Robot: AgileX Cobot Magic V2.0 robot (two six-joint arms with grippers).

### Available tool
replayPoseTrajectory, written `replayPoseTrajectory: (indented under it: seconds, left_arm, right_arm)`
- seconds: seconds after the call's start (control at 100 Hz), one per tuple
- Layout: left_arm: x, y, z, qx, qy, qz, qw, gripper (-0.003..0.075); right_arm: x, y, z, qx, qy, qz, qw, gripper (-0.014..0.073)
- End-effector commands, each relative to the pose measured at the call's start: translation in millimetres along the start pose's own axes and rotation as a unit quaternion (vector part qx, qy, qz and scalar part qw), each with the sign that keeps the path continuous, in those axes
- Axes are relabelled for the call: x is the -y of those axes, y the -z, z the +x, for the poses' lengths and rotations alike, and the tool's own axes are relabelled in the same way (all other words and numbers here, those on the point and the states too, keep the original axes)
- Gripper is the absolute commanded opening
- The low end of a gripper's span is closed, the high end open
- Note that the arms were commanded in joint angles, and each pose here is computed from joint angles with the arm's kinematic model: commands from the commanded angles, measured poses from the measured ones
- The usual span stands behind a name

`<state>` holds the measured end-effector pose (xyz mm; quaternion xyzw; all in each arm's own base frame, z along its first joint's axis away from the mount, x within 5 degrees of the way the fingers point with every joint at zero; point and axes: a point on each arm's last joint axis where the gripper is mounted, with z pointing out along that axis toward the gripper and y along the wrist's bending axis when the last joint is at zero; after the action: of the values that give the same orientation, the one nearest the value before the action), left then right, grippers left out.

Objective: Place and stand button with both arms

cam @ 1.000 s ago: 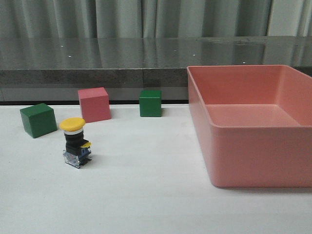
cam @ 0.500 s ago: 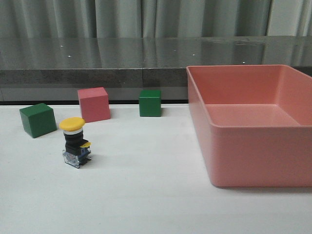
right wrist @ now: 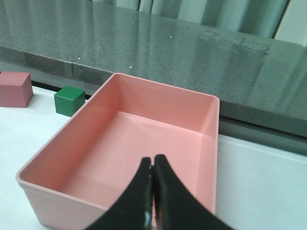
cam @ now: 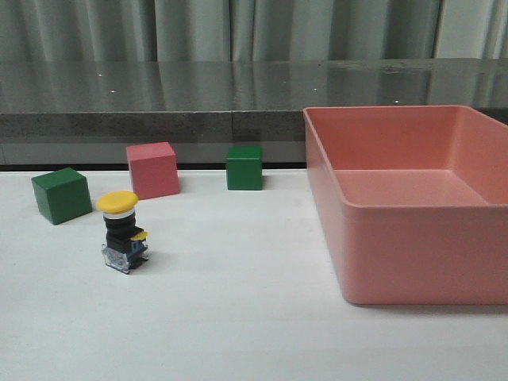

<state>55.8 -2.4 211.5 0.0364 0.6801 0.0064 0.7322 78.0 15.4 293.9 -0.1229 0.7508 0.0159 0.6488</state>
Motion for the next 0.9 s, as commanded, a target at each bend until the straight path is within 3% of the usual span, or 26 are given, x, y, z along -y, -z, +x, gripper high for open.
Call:
replayPoseTrajectory:
  seconds: [0.0,0.34,0.59,0.89]
  left_arm:
    - [1,2,0,0.046,0.006,0.001,0.999,-0.0019]
    - [1,2,0,0.046,0.006,0.001,0.999,-0.0019]
    - [1,2,0,0.046,0.006,0.001,0.999,-0.0019]
    - [1,2,0,0.046,0.006,0.001,0.999,-0.0019]
  right_arm:
    - [4,2,-15,0.047,-0.002,0.015,0.999,-0.0109]
    - [4,5,-8,0.052,0.008,0.025,0.998,-0.0109]
    - [0,14,34,0.086,-0.057,0.041,0.994,-0.0109]
    - [-7,13,83,0.14,-0.063,0.042,0.987,-0.0109]
